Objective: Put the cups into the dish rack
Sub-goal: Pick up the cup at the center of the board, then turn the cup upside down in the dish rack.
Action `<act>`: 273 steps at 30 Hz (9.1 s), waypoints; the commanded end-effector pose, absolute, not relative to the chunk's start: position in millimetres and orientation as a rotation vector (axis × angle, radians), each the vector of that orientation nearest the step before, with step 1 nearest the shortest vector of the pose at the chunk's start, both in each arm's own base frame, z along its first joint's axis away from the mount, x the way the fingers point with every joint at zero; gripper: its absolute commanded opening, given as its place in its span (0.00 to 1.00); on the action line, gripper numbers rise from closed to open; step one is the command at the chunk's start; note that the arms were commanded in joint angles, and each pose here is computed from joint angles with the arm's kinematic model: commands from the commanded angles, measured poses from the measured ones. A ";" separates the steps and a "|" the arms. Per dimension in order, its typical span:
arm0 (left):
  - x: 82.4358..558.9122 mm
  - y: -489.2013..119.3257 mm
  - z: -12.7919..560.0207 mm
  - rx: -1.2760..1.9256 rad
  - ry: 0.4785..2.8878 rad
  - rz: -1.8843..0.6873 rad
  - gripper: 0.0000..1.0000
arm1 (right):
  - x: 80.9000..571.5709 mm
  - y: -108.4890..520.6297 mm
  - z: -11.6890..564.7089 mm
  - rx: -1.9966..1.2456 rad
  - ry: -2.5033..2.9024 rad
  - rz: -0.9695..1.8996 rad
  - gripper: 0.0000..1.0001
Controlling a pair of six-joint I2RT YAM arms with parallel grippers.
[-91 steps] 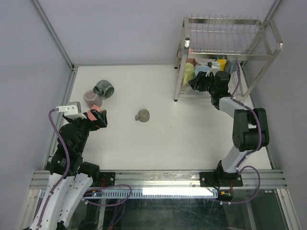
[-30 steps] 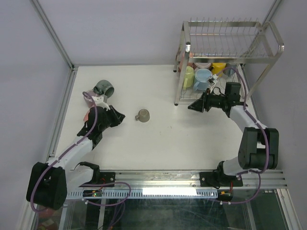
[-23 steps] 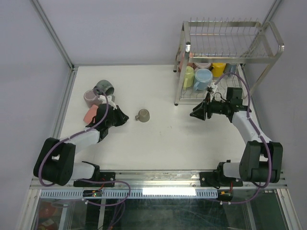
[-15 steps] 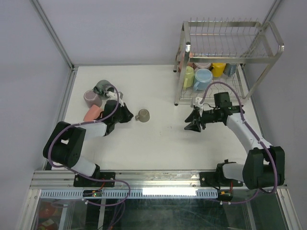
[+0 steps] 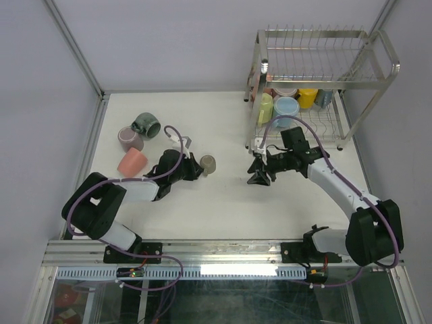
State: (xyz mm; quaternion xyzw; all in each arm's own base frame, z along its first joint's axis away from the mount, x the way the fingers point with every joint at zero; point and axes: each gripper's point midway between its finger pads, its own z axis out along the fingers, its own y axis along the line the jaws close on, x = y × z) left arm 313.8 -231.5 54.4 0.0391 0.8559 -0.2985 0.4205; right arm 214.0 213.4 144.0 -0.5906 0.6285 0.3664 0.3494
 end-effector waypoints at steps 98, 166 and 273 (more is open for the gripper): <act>229.4 -171.0 188.1 -0.179 1.631 -0.878 0.99 | 251.1 212.5 143.6 -1.582 1.737 0.632 0.00; 234.3 -179.6 177.4 -0.182 1.650 -0.898 0.99 | 465.4 -69.9 142.9 -0.372 1.822 0.019 0.00; 244.6 -154.8 195.1 -0.185 1.713 -0.671 0.99 | 378.5 33.8 147.7 -0.815 1.833 0.231 0.46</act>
